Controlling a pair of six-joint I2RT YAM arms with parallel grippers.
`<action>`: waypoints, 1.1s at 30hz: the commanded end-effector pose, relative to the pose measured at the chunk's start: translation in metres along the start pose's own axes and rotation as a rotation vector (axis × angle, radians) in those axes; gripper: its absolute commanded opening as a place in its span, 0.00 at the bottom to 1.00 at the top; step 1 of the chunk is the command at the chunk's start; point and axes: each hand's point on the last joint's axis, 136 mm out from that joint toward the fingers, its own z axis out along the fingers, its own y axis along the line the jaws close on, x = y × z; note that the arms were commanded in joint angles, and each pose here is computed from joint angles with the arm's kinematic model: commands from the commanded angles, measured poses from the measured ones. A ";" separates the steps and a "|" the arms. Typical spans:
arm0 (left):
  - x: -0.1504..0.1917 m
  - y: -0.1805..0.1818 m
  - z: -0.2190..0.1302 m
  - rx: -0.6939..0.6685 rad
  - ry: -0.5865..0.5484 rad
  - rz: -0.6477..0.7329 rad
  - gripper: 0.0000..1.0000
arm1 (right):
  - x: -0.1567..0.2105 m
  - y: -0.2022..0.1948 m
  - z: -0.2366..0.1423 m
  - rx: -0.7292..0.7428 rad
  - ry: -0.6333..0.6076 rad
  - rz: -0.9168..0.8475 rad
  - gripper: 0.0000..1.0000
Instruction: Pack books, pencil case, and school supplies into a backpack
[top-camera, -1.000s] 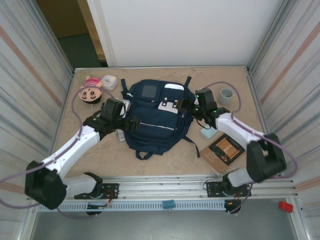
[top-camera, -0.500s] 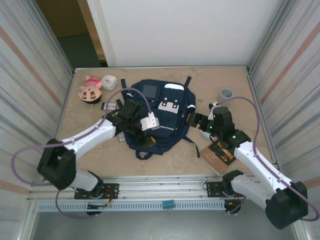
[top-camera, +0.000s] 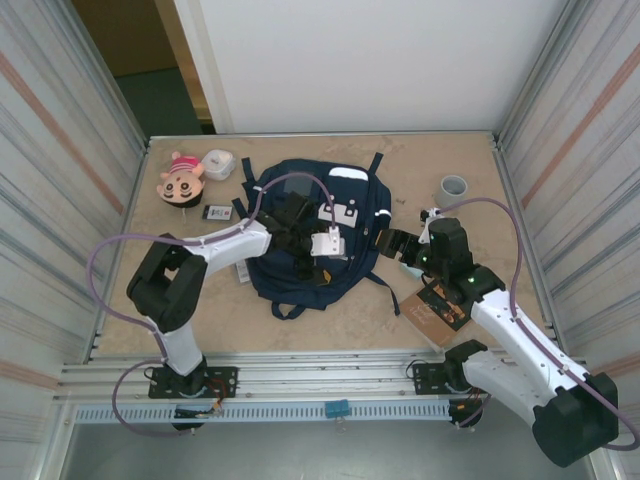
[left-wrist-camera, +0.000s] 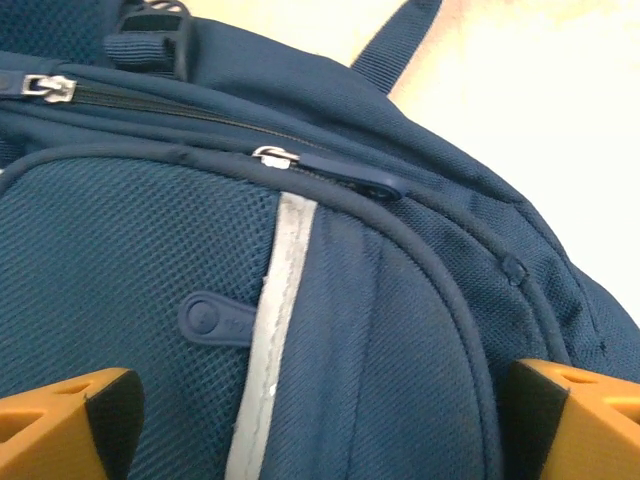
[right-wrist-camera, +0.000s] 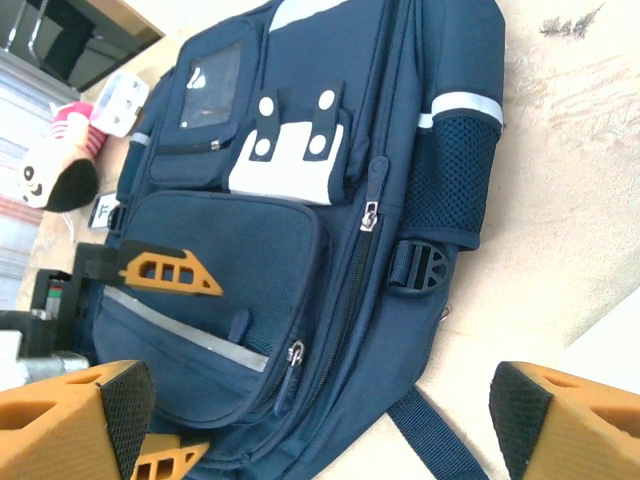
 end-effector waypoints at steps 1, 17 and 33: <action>-0.005 0.002 0.000 -0.005 0.002 0.058 0.95 | 0.003 -0.003 0.001 0.008 0.000 -0.029 0.89; -0.046 0.017 -0.048 -0.134 -0.110 0.046 0.02 | 0.013 -0.009 0.020 -0.077 0.058 -0.078 0.89; -0.084 0.026 -0.195 -0.140 -0.519 -0.006 0.00 | 0.025 -0.013 0.043 -0.217 0.000 -0.349 0.69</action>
